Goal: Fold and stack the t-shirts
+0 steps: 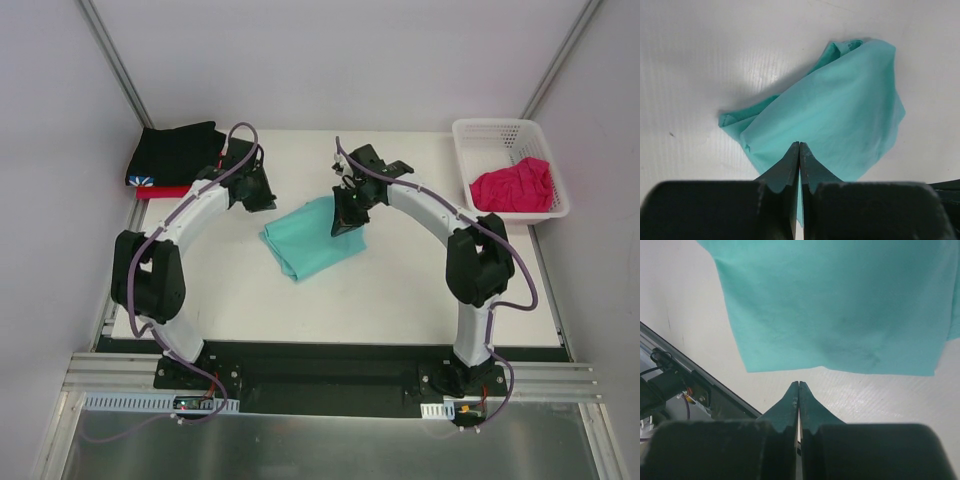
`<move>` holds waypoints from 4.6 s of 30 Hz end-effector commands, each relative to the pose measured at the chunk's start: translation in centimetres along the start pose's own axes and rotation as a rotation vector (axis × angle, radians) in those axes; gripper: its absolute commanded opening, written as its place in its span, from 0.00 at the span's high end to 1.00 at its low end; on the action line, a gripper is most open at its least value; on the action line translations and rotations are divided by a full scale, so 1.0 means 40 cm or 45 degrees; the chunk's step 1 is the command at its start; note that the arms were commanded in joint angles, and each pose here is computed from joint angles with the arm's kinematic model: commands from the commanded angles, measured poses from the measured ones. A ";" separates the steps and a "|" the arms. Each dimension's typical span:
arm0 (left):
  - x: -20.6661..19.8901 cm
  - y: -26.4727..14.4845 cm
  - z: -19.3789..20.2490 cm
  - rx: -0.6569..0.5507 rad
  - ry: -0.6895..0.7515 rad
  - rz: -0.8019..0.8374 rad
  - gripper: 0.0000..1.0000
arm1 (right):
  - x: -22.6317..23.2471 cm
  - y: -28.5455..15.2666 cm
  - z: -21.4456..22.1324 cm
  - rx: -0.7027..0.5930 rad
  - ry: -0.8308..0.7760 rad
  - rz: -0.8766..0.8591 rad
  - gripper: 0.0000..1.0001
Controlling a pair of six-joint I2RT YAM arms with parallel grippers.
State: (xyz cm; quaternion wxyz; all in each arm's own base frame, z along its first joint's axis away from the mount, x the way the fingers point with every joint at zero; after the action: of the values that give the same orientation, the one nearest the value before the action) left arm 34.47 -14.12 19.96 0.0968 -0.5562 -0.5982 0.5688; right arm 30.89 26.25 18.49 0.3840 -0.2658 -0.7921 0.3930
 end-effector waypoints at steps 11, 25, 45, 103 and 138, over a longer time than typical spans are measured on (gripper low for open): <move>0.033 0.113 0.073 0.183 -0.056 -0.038 1.00 | -0.070 -0.027 0.000 -0.027 0.038 0.097 0.99; 0.135 0.176 0.118 0.197 -0.069 -0.175 1.00 | -0.056 -0.019 -0.019 -0.047 0.051 0.013 0.99; 0.146 0.183 0.123 0.202 -0.075 -0.173 1.00 | 0.129 0.192 -0.022 0.024 0.017 -0.236 0.99; 0.107 0.150 0.088 0.164 -0.061 -0.103 1.00 | -0.073 0.128 0.061 0.204 0.025 0.033 0.99; 0.058 -0.050 -0.181 -0.049 -0.126 -0.058 0.65 | 0.037 0.193 -0.079 0.039 0.020 -0.302 0.86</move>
State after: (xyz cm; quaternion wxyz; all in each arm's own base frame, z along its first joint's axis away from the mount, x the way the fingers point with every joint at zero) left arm 37.24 -8.79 21.56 0.0592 -0.5219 -0.6270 0.5753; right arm 33.81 32.07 16.24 0.4088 -0.1899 -0.8189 0.3553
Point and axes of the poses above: each gripper's point midway between its finger pads, its own y axis out along the fingers, its own x axis along the line the jaws close on, z = x × y, the point moved 8 cm from there along -y, back along the fingers, and after that the axes turned 15 degrees about -y, right-handed, at the moved point
